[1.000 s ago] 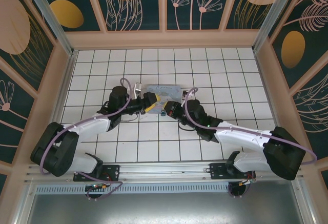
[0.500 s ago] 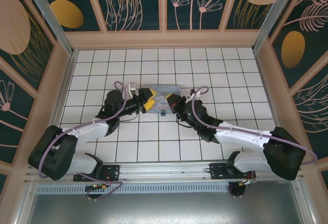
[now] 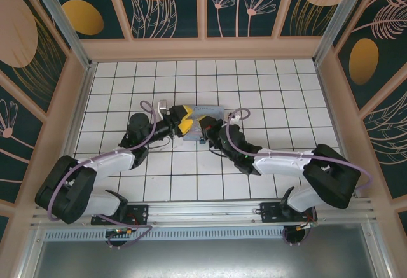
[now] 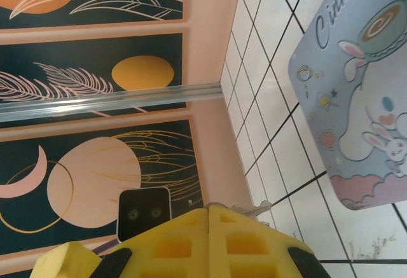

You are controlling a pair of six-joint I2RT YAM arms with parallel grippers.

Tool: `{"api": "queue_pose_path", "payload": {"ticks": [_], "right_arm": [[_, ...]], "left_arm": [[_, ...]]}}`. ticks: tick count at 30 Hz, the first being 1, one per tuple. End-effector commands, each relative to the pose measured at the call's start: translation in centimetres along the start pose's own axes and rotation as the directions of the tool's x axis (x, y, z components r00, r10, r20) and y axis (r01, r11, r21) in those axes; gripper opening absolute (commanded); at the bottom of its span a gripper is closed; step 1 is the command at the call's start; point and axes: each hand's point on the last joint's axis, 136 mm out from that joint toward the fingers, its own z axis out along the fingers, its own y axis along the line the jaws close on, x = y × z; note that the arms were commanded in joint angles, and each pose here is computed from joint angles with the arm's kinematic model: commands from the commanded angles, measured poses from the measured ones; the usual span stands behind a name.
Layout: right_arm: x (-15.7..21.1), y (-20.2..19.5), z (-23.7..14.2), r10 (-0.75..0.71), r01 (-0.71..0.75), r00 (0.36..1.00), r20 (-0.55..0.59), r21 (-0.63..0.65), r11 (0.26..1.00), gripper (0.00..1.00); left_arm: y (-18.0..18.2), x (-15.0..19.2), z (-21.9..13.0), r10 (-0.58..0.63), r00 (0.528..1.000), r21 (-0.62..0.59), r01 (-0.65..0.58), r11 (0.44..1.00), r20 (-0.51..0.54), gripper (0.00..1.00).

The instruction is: Unlock the padlock with the key

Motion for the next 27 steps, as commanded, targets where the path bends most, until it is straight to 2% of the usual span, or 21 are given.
{"api": "queue_pose_path", "payload": {"ticks": [1,7,15,20,27], "right_arm": [[0.7,3.0,0.2,0.05,-0.051,0.999,-0.011,-0.096,0.994,0.0],[1.9,0.0,-1.8,-0.033,0.034,0.998,-0.052,0.022,0.999,0.0],[3.0,-8.3,-6.7,-0.148,0.203,0.969,-0.196,0.303,0.931,0.0],[3.0,-12.5,-8.2,-0.235,0.375,0.911,-0.339,0.442,0.815,0.0],[4.0,-15.9,-7.0,-0.305,0.591,0.792,-0.528,0.54,0.6,0.0]], "left_arm": [[0.3,0.0,-0.2,0.009,1.0,0.003,-0.009,1.0,0.015,0.67],[1.9,-0.3,-1.1,0.101,0.993,-0.127,-0.093,0.988,0.053,0.7],[3.8,-1.2,-3.1,0.227,0.968,-0.281,-0.19,0.941,0.106,0.8],[4.0,-1.1,-3.2,0.249,0.964,-0.295,-0.213,0.932,0.092,0.81],[4.1,-0.8,-3.6,0.264,0.961,-0.305,-0.228,0.925,0.084,0.81]]}}
